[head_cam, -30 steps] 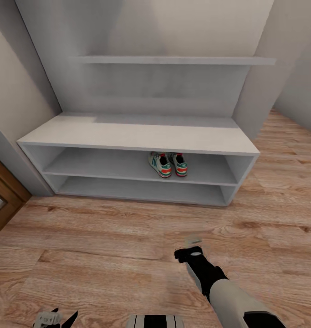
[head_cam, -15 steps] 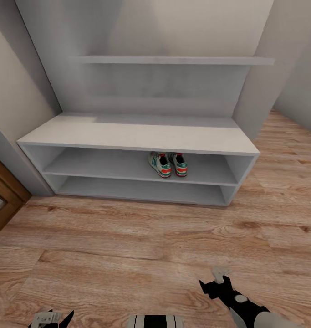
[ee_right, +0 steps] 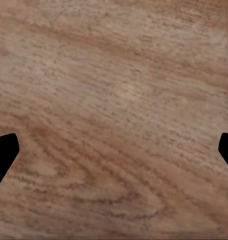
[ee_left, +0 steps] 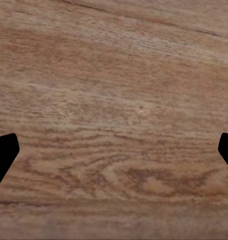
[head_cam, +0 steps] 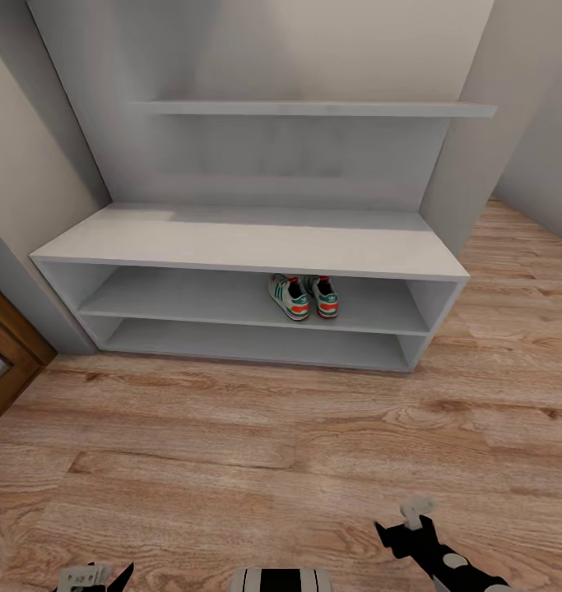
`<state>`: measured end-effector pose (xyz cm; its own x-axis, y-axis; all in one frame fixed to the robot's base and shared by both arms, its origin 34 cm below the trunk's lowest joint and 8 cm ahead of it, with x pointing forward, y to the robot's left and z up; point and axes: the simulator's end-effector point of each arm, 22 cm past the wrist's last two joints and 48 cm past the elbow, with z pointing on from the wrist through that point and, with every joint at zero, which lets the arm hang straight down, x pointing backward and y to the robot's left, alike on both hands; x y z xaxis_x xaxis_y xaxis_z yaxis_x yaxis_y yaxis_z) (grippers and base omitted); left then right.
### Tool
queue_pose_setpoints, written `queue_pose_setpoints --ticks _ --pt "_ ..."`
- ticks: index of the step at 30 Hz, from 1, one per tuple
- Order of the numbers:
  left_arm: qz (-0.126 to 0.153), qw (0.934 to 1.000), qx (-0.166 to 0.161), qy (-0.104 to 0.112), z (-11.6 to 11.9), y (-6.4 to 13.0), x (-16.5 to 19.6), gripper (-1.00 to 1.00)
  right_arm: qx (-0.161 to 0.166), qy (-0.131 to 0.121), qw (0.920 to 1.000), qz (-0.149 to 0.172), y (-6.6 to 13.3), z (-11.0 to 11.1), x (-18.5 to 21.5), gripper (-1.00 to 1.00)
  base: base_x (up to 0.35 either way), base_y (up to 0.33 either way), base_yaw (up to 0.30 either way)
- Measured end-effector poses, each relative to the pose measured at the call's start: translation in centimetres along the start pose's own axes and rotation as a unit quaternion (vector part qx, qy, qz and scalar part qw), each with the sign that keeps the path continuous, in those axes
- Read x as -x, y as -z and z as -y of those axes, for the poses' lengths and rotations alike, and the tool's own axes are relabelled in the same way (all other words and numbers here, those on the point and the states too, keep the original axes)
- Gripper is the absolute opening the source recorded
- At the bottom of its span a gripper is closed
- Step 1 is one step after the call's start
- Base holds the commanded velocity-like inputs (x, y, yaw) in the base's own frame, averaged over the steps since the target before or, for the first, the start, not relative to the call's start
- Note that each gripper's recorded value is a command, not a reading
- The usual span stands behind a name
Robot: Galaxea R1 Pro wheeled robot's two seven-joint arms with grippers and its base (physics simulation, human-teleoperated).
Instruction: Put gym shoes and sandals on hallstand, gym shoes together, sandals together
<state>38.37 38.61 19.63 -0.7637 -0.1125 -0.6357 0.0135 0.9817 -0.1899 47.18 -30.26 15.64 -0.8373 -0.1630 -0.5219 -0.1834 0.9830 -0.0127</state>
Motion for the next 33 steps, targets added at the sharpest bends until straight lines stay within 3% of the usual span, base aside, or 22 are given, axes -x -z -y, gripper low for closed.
queue_pose_setpoints --ticks 1,2,5,33 --pt "0.0 1.0 0.001 0.001 0.1 0.0 -0.1 1.0 -0.004 -0.005 1.0 0.001 0.0 0.2 0.0 1.0 0.0 0.0 -0.224" --pt "-0.001 0.9997 0.025 0.006 -0.4 -0.2 -0.4 1.0 -0.066 -0.062 0.9958 0.0 0.5 3.2 -1.0 1.0 0.0 0.0 -0.237" --pt "0.0 0.9994 0.033 0.006 -0.6 -0.2 -0.4 1.0 -0.081 -0.075 0.9938 -0.006 1.0 3.7 -2.4 1.0 0.0 0.0 -0.266" --pt "-0.003 0.9995 0.026 0.016 1.0 -0.6 -1.1 1.0 -0.086 -0.074 0.9933 0.021 2.1 3.3 -3.7 1.0 0.0 0.0 -0.293"
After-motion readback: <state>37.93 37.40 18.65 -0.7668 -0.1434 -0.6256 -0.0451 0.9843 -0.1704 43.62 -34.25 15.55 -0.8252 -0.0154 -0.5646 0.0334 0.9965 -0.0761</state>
